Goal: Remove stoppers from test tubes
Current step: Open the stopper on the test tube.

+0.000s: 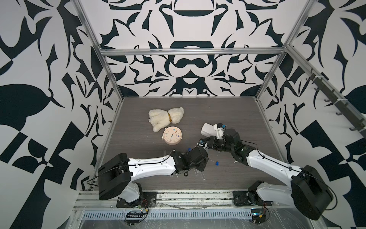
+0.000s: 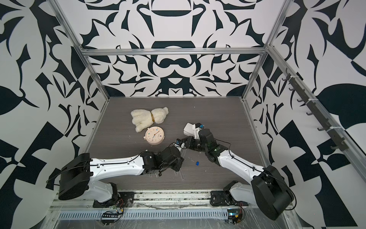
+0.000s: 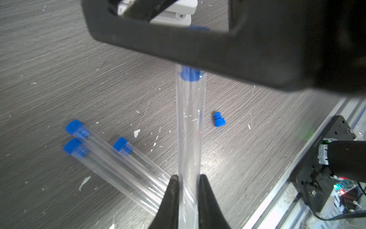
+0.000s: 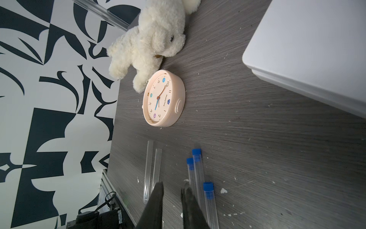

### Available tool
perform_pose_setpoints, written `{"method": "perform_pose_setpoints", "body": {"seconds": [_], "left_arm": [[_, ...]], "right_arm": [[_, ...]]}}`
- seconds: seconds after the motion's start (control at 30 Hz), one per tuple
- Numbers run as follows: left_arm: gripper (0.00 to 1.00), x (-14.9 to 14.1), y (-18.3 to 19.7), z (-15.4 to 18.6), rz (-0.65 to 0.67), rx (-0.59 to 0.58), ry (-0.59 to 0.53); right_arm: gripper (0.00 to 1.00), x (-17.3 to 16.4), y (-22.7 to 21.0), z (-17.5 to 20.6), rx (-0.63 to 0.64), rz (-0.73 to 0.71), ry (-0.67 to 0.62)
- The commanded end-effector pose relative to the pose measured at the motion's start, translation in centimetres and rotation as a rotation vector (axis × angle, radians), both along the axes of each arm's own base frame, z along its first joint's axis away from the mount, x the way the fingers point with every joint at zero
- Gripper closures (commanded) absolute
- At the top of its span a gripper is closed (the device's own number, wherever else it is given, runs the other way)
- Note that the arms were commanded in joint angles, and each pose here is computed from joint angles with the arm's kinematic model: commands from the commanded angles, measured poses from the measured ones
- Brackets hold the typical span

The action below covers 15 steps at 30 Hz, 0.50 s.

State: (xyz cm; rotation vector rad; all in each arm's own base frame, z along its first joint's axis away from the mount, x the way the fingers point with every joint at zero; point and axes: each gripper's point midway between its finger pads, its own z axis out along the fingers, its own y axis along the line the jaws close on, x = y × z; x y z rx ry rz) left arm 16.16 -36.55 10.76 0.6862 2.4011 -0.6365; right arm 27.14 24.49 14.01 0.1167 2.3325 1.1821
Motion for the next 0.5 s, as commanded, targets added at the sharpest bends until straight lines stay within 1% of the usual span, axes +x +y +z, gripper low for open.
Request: {"method": "perform_pose_setpoints", "body": {"seconds": [0.0, 0.27, 0.47], "left_arm": [[0.86, 0.21, -0.29, 1.74, -0.002, -0.028, -0.023], [0.86, 0.08, -0.25, 1.59, -0.003, -0.027, -0.017], [0.86, -0.11, 0.13, 1.28, 0.001, -0.021, -0.005]], "right_arm": [[0.83, 0.39, 0.7, 1.43, 0.034, 0.014, -0.04], [0.86, 0.53, 0.55, 1.49, 0.024, 0.006, -0.049], [0.87, 0.97, 0.0, 1.79, -0.026, -0.01, -0.079]]}}
